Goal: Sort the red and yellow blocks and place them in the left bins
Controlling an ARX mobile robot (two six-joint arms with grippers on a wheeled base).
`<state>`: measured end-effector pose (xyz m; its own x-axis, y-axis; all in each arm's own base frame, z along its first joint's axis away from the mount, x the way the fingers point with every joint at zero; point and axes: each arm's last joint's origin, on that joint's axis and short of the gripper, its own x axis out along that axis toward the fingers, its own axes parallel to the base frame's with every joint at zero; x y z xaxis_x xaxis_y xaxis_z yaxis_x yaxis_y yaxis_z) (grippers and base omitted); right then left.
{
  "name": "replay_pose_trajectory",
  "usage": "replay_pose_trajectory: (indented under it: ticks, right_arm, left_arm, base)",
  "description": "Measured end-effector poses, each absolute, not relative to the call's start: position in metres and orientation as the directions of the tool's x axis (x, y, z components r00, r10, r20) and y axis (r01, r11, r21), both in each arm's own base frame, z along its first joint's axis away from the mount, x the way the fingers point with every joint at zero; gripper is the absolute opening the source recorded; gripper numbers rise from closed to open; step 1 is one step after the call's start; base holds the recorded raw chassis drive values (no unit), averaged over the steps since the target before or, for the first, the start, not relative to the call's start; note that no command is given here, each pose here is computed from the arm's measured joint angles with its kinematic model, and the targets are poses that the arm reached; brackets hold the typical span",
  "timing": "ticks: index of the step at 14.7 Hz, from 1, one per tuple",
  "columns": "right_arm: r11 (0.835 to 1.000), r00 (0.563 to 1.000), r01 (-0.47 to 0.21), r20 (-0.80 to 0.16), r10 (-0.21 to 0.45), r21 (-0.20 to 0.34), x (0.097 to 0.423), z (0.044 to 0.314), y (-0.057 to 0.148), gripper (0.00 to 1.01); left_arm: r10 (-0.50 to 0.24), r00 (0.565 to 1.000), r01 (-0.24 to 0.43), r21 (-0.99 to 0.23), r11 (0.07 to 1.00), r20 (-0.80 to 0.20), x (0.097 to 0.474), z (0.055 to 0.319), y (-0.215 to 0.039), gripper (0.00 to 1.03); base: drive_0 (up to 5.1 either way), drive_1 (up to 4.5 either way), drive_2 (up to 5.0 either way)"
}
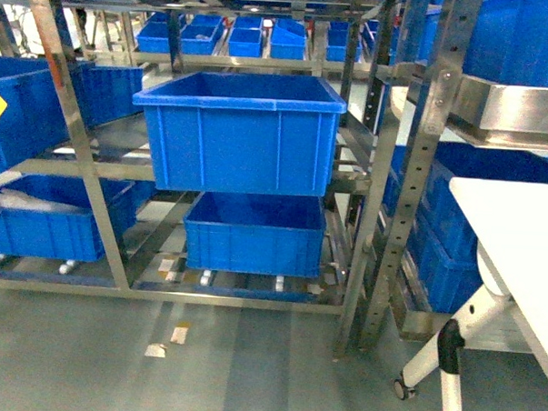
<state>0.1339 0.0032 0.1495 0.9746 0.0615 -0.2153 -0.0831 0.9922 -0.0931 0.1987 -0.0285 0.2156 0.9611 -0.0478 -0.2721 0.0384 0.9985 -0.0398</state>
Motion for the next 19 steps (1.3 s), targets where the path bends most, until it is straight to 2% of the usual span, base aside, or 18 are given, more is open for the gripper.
replay_pose_trajectory:
  ticks: [19]
  right_arm:
    - [0.992, 0.975, -0.083, -0.215, 0.061, -0.093, 0.134, 0.1495, 0.0032, 0.36]
  left_arm:
    - [-0.049, 0.962, 0.039, -0.04, 0.998, -0.269, 0.1988, 0.2161, -0.0285, 0.26]
  base:
    - [-4.3, 4.3, 0.3]
